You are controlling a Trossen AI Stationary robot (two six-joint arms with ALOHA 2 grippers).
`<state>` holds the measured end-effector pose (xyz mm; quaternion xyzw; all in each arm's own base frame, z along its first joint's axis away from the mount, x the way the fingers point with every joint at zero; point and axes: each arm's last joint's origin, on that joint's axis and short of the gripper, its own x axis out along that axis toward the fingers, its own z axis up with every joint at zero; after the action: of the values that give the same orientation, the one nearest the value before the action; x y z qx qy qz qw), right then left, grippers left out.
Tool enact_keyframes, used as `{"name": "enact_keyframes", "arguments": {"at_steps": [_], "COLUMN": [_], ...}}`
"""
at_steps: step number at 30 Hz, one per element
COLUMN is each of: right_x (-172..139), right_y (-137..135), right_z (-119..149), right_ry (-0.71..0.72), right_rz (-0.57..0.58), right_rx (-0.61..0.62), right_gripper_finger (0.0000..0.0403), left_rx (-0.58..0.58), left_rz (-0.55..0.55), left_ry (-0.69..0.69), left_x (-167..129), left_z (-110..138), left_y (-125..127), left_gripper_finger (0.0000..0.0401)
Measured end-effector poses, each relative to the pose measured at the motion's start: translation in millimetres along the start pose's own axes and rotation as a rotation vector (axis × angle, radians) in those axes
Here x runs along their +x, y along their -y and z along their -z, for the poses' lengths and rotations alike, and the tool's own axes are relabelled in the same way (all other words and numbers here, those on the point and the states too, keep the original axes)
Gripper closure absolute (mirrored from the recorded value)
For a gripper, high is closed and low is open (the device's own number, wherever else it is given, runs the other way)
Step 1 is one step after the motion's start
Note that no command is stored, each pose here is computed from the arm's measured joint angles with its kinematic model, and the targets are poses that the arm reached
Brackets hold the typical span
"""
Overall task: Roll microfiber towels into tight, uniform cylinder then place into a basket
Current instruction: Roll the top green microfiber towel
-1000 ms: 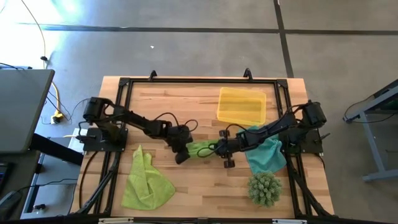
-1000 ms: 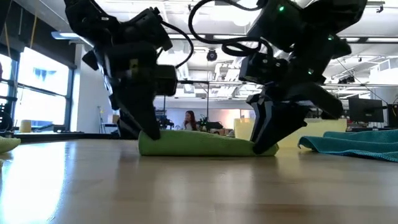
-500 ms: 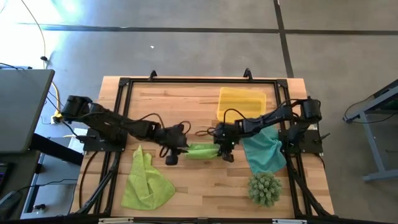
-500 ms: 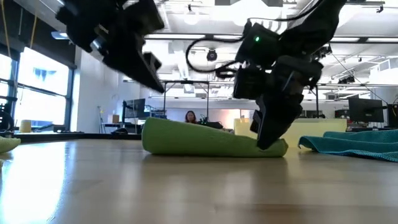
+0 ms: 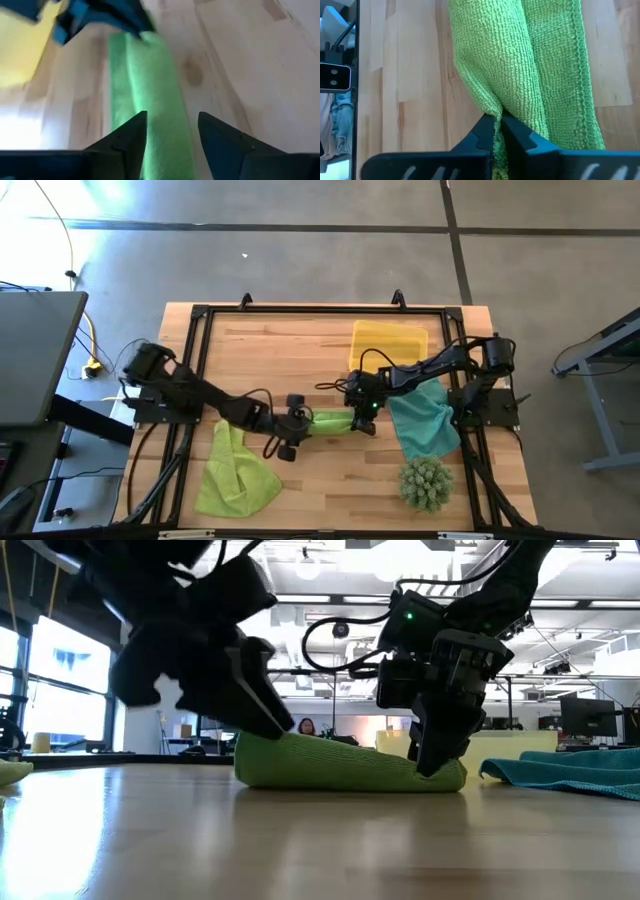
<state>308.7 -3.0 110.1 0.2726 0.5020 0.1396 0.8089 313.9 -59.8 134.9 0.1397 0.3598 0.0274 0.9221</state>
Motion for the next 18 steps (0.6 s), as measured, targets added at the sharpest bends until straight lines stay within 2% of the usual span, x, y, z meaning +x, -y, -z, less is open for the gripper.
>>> {"name": "enact_keyframes", "arguments": {"at_steps": [3, 8, 12, 18], "right_x": [0.0, -0.1, -0.5, -10.2], "right_y": [0.0, -0.3, -0.8, -7.8], "right_z": [0.0, -0.4, -1.3, -3.8], "right_ry": [0.000, 0.003, 0.011, 0.035], "right_rz": [0.000, 0.000, -0.001, -0.006], "right_rx": [0.014, 0.012, -0.036, -0.142], "right_gripper_finger": [0.0396, 0.0396, 0.0384, 0.0312], "left_rx": [0.059, 0.024, -0.117, -0.388], "left_rz": [-0.008, -0.012, -0.008, 0.081], "left_ry": [-0.020, -0.052, -0.088, -0.141], "left_x": [10.1, 20.4, 24.3, 27.9], "left_z": [6.8, 14.5, 19.8, 24.4], "left_y": [5.0, 6.6, 2.3, -10.5], "left_gripper_finger": [0.0227, 0.0230, 0.0239, 0.0254]}}
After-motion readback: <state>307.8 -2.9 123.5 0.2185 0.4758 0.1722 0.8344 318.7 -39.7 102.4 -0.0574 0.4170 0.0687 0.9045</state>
